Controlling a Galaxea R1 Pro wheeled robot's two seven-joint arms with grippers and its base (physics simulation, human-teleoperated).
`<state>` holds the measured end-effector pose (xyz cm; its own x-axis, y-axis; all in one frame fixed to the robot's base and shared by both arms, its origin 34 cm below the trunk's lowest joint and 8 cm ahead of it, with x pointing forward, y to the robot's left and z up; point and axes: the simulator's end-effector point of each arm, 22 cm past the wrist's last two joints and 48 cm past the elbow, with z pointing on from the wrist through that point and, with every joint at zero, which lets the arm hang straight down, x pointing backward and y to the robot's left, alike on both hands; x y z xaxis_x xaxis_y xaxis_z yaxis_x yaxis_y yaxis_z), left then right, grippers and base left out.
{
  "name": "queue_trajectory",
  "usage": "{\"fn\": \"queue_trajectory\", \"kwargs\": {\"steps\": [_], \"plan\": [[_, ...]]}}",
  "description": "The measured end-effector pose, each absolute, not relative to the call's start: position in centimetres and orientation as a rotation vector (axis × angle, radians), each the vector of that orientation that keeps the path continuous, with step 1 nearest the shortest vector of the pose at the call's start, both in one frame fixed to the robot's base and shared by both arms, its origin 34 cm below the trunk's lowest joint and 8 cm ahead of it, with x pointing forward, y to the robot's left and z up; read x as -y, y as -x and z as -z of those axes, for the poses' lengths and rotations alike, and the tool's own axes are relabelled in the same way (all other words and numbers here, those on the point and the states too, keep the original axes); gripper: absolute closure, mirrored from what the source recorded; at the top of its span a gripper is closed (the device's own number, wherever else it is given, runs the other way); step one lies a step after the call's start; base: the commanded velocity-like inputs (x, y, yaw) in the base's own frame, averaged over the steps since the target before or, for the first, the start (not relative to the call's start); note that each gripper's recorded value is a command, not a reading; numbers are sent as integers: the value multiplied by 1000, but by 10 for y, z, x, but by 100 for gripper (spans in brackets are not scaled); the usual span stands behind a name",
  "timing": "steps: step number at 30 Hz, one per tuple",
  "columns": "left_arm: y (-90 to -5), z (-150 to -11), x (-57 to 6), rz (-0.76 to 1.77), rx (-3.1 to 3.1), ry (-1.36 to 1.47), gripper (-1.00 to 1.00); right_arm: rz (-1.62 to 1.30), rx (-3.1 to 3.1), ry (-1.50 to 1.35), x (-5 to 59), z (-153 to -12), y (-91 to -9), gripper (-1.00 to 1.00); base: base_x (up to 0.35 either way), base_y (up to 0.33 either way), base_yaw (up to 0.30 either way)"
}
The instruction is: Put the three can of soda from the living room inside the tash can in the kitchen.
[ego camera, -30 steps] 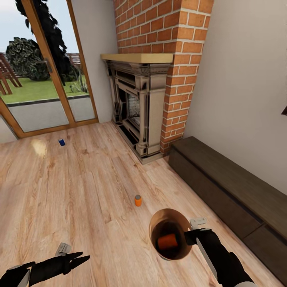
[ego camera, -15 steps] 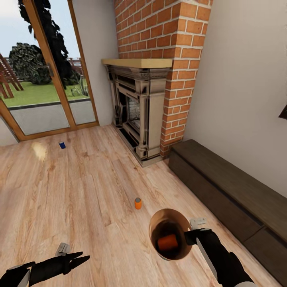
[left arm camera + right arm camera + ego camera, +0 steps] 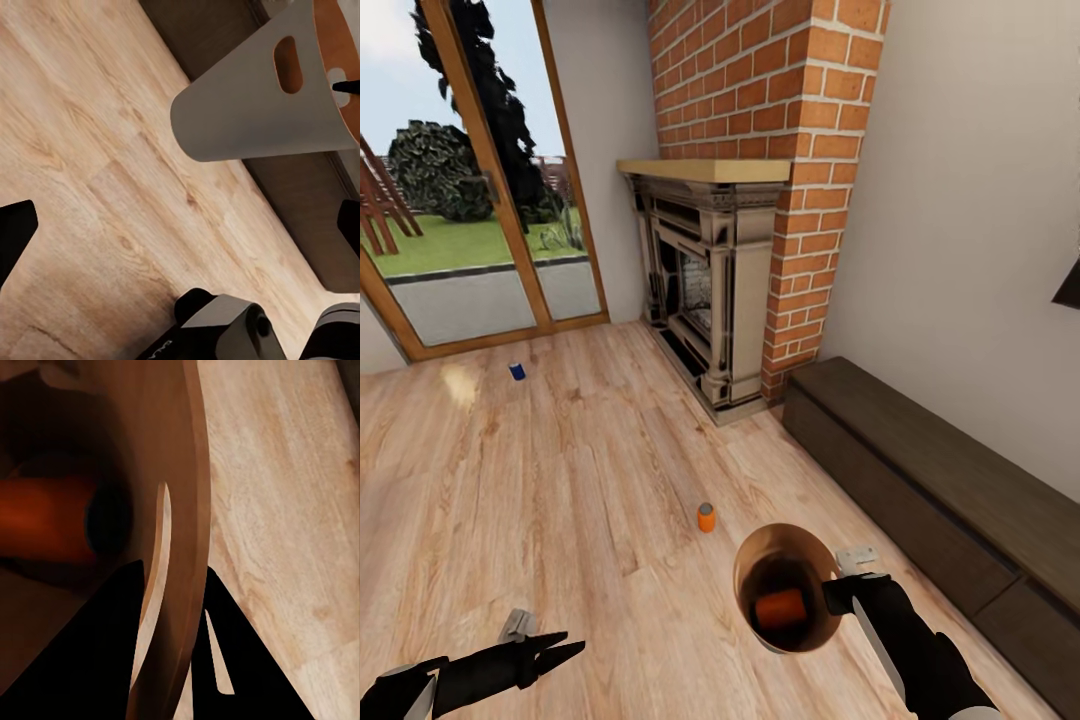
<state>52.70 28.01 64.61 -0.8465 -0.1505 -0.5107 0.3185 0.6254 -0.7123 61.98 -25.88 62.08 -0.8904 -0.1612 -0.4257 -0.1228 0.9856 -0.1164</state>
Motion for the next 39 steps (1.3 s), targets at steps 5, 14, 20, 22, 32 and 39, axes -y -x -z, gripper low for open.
{"fn": "queue_trajectory", "kwargs": {"steps": [5,14,20,22,32,39], "plan": [[-529,-649,-280,1154,-2305,-137,-100,121,-2675,202,259,-625,-622,100,0,0,0],[-530,-652,-280,1154,-2299,-140,-100,120,-2668,200,259,-628,-623,100,22,114,0],[-530,-653,-280,1156,-2296,-142,-100,116,-2667,197,258,-629,-623,100,83,279,-51],[-530,-654,-280,1156,-2294,-143,-100,118,-2665,198,258,-630,-624,100,90,296,-145],[-532,-658,-279,1154,-2284,-151,-100,121,-2654,199,259,-635,-626,100,88,301,-198],[-534,-662,-279,1151,-2276,-155,-100,122,-2646,198,259,-639,-627,100,87,302,-221]]}}
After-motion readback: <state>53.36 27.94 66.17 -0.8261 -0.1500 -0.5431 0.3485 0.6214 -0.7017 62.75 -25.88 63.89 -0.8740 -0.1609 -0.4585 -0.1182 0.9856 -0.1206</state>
